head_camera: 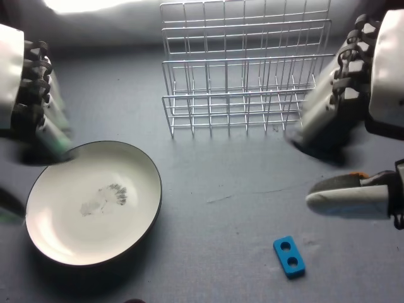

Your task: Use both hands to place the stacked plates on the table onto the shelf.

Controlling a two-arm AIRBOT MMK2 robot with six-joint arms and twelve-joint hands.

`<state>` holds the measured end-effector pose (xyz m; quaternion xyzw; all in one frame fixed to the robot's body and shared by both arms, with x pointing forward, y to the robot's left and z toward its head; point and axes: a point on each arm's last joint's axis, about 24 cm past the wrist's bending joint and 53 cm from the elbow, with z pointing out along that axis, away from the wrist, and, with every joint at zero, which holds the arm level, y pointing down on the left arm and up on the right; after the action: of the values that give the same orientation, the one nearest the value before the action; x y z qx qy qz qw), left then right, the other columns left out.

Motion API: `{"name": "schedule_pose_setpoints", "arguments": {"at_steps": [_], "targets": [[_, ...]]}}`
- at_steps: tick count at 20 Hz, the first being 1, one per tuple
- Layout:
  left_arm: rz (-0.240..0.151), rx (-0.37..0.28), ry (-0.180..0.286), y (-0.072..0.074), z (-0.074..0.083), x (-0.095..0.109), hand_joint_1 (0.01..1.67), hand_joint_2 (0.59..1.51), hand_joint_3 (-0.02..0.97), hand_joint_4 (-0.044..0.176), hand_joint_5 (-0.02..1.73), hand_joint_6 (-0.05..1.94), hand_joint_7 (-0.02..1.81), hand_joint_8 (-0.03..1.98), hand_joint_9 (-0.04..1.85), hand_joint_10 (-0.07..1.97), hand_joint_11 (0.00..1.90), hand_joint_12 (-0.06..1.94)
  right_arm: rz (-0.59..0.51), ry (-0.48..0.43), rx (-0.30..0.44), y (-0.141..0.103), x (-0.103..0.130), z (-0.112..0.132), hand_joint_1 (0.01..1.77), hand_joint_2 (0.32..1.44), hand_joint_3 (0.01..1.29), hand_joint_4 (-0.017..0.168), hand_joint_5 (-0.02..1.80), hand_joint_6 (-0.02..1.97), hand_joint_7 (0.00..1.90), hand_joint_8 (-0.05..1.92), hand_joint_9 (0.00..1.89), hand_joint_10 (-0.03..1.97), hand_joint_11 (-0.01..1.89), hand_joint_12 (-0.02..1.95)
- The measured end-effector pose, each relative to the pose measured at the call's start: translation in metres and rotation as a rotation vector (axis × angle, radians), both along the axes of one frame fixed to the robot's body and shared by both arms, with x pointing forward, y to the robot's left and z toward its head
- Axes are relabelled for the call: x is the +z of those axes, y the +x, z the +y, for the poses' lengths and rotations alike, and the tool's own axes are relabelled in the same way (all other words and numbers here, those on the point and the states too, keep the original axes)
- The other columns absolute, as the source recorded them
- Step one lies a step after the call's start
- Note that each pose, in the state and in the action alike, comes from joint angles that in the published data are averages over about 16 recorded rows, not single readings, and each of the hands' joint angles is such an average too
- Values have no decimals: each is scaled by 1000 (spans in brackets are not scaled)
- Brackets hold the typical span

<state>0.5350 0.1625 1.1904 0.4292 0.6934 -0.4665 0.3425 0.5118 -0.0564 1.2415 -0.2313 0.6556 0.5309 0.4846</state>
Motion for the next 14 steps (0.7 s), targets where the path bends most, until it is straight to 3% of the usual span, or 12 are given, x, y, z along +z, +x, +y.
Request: {"name": "schedule_pose_setpoints", "arguments": {"at_steps": [9,11,14], "targets": [[18,21,32,3,7,-12,28,1096,63,-4,91,90,111,101,137,109,170,104,-25,4,-40,7,0,-5,84,1208,29,2,159,173,161,156,156,160,191,149],[24,29,50,5,12,-19,20,1096,49,-1,17,-4,23,0,34,9,54,-2,-43,1,-50,9,1,-7,149,1188,14,3,49,35,47,23,42,24,64,36],[33,40,89,8,21,-34,20,1092,49,-3,9,-11,16,-9,13,9,16,-11,-67,-8,-63,11,0,-9,335,1140,14,3,18,22,17,18,14,12,17,39]]}}
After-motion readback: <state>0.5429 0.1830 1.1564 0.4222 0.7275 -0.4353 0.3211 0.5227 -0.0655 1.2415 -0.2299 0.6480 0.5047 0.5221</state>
